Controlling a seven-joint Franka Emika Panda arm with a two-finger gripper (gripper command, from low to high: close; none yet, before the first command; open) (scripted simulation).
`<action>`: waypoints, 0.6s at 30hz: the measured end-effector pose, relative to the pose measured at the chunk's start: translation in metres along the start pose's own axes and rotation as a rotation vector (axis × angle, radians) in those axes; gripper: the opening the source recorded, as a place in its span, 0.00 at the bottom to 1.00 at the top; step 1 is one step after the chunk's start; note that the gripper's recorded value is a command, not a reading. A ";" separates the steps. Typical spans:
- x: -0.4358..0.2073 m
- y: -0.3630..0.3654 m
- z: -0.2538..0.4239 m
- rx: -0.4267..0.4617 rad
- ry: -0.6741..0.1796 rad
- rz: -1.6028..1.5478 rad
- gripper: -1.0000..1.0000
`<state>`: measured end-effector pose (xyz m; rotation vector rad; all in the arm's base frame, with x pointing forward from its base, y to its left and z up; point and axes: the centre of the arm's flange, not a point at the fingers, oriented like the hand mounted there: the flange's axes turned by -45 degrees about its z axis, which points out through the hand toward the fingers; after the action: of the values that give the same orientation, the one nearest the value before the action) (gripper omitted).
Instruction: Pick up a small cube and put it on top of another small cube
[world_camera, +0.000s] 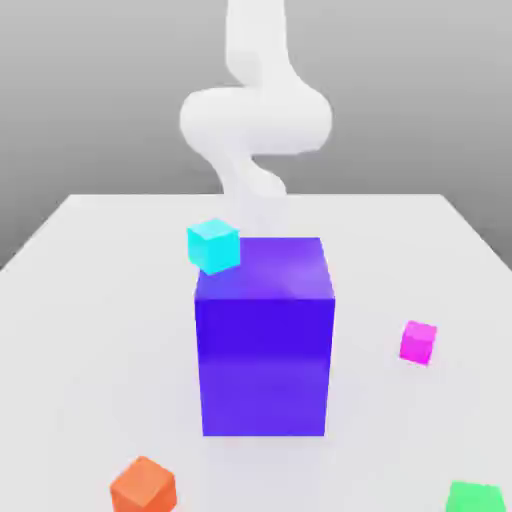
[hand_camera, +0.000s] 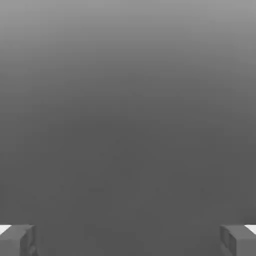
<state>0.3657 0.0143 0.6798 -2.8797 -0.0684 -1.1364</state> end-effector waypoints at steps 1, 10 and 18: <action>-0.004 -0.006 0.016 0.024 -0.021 -0.017 0.50; -0.059 -0.081 0.133 0.194 -0.206 -0.183 0.50; -0.144 -0.158 0.206 0.297 -0.366 -0.363 0.50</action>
<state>0.3923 0.1808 0.4348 -2.8216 -0.7295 -0.5476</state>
